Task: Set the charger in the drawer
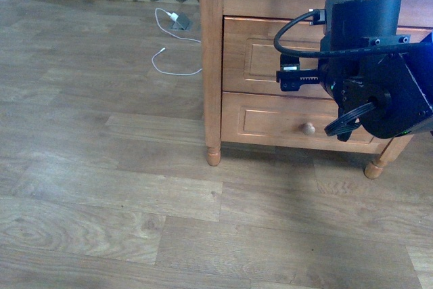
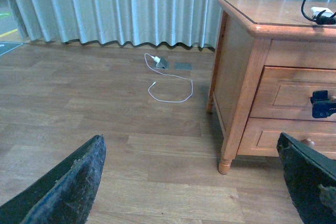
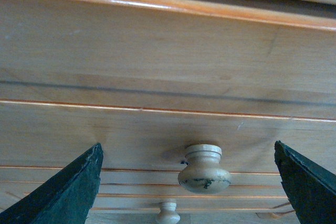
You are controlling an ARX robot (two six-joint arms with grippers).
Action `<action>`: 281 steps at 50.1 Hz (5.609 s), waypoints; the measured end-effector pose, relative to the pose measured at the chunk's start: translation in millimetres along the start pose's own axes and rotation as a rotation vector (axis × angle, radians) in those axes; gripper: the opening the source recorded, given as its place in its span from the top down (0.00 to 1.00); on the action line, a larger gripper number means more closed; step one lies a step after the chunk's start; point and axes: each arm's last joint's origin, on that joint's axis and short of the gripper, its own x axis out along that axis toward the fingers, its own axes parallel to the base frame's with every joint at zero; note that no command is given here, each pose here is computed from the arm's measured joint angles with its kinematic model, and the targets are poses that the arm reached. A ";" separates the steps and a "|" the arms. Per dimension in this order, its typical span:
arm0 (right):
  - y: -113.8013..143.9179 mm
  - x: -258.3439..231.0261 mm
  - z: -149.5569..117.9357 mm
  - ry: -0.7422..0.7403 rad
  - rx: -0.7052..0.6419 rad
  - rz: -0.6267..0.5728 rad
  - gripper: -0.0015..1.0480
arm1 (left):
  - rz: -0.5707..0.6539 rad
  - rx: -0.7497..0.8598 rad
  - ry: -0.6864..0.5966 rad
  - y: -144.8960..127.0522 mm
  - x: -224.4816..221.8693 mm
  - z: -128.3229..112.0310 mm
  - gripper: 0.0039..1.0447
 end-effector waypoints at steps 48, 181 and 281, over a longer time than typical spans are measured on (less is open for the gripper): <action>-5.3 3.5 -4.2 0.003 -0.028 -0.014 0.60 | 0.000 0.000 0.000 0.0 0.0 0.0 0.05; -150.7 -326.7 16.7 -0.342 0.111 0.130 0.52 | 0.000 0.000 0.000 0.0 0.0 0.0 0.05; -150.5 -328.0 11.4 -0.341 0.106 0.129 0.08 | -0.094 -0.136 0.182 -260.1 334.1 105.4 0.05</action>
